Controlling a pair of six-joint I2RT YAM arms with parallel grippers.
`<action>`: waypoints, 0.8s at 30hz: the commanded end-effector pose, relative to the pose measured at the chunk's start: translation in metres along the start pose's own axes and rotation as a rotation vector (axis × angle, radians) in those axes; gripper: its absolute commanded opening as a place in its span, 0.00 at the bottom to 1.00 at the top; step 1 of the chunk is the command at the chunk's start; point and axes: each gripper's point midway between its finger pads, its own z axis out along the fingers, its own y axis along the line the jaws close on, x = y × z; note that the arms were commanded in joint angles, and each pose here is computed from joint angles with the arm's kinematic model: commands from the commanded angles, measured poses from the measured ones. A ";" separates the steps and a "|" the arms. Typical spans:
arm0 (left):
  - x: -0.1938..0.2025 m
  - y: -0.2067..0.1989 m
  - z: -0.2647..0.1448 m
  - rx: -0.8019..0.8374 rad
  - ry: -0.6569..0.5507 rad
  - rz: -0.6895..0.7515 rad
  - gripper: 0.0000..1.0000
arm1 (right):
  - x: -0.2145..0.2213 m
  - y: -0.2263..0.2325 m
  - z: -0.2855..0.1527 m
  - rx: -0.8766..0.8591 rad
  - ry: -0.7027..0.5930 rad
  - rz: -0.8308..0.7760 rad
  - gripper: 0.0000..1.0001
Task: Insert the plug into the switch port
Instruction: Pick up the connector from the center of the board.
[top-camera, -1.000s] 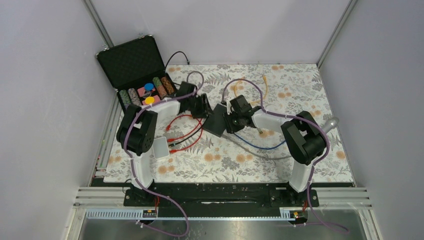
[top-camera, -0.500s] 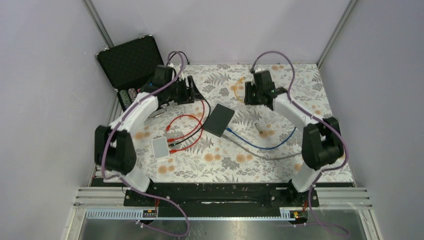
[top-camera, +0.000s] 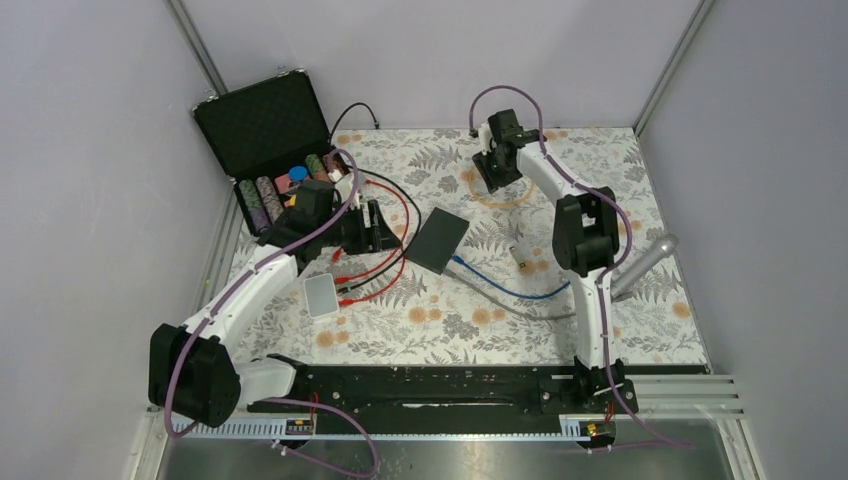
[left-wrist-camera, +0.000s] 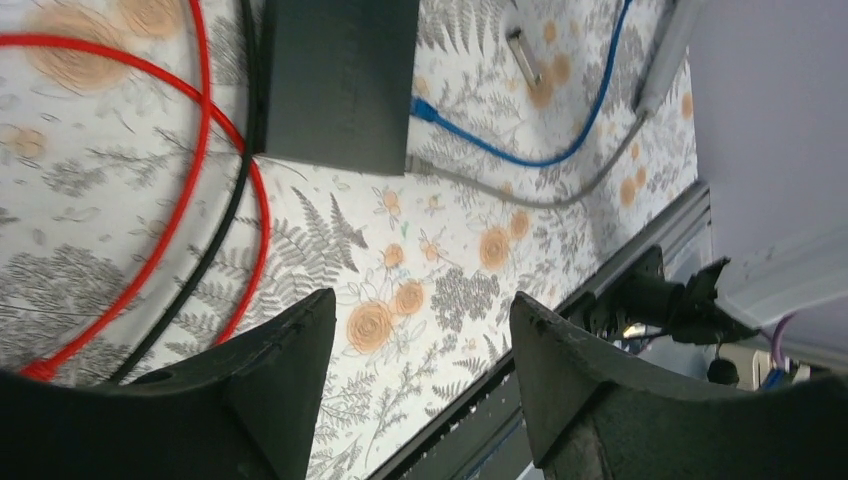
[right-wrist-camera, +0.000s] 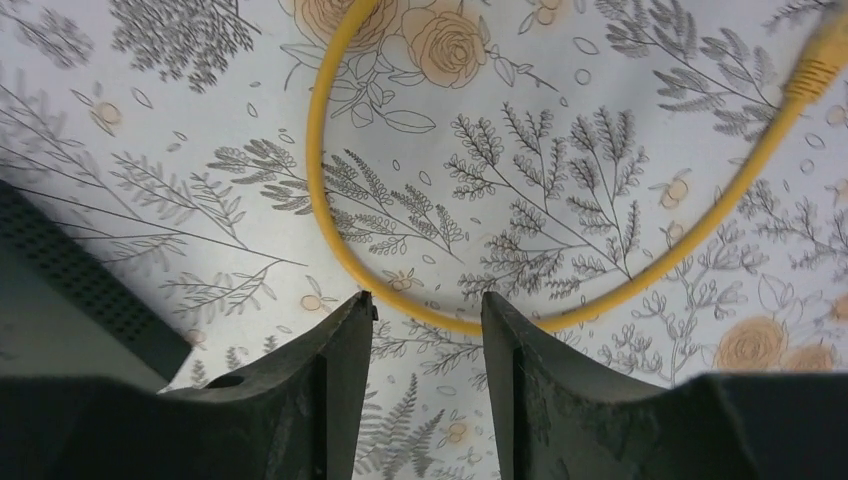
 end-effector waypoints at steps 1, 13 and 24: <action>0.019 -0.013 0.001 0.049 0.022 0.053 0.64 | 0.019 -0.005 0.006 -0.054 0.141 -0.249 0.51; 0.017 -0.026 -0.012 0.032 0.029 0.101 0.64 | 0.054 0.008 0.027 -0.256 0.265 -0.439 0.49; 0.021 -0.027 -0.008 0.059 0.029 0.072 0.64 | 0.086 0.009 0.010 -0.305 0.381 -0.471 0.38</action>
